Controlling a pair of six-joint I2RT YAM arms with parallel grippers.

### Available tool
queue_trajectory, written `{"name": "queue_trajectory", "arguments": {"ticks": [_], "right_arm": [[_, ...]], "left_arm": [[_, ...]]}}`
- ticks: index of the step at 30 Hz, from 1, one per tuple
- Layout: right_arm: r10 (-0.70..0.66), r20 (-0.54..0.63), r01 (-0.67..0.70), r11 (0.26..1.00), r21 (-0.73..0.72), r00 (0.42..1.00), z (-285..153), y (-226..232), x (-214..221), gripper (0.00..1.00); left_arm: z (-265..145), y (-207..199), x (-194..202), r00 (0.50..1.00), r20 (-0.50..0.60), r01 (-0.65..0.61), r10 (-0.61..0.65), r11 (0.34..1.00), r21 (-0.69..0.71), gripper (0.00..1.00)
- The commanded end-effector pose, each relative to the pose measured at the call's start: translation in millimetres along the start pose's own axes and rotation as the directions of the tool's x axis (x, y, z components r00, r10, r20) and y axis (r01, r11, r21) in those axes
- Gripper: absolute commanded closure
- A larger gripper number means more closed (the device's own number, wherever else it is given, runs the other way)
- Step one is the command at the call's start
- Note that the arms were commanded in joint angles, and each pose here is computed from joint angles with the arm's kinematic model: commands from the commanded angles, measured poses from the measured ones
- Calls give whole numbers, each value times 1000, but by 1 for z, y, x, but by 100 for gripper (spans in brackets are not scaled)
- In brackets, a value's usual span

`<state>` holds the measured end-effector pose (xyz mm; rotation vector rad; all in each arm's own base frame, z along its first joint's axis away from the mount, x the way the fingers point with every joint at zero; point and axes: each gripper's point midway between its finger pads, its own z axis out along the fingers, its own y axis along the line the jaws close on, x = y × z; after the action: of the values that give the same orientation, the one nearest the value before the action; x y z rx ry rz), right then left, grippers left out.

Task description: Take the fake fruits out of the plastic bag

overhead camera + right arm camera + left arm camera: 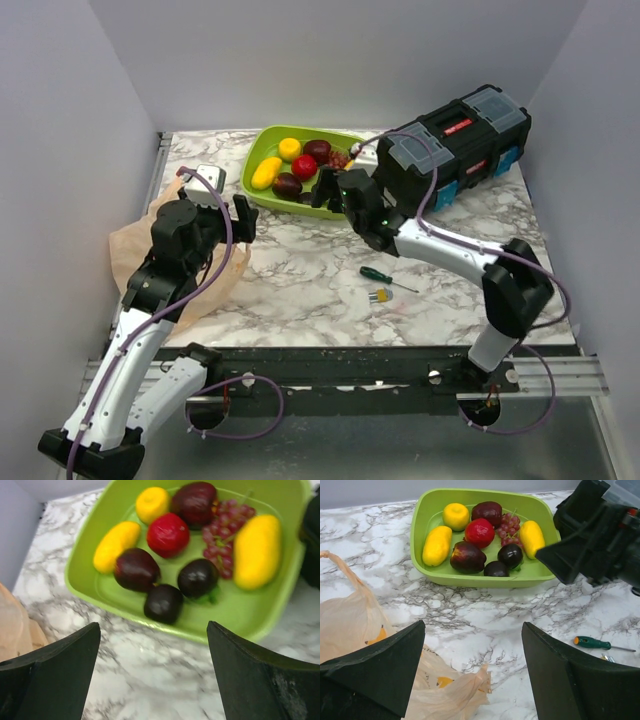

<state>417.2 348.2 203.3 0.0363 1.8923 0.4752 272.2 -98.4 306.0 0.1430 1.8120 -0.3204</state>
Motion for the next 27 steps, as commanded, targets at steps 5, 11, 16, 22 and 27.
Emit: {"name": "queue_trajectory", "arguments": {"ticks": [5,11,16,22,27], "right_arm": [[-64,26,61,992,107,998,-101,-72,-13,6],[-60,70,47,983,175,996,-162,-116,-26,3],[-34,184,-8,975,220,982,-211,-144,-58,0],[40,315,-92,984,153,948,-266,-153,-101,0],[80,408,-146,980,134,909,-306,-165,-135,0]], "left_arm": [[-7,-17,-18,996,84,4,-12,995,99,21],[-31,-25,-51,988,145,33,-51,991,126,20],[-68,-21,-75,961,255,76,-104,990,118,16],[-102,-20,-91,909,373,143,-188,979,146,12],[-120,-19,-102,879,428,155,-211,974,163,12]]}}
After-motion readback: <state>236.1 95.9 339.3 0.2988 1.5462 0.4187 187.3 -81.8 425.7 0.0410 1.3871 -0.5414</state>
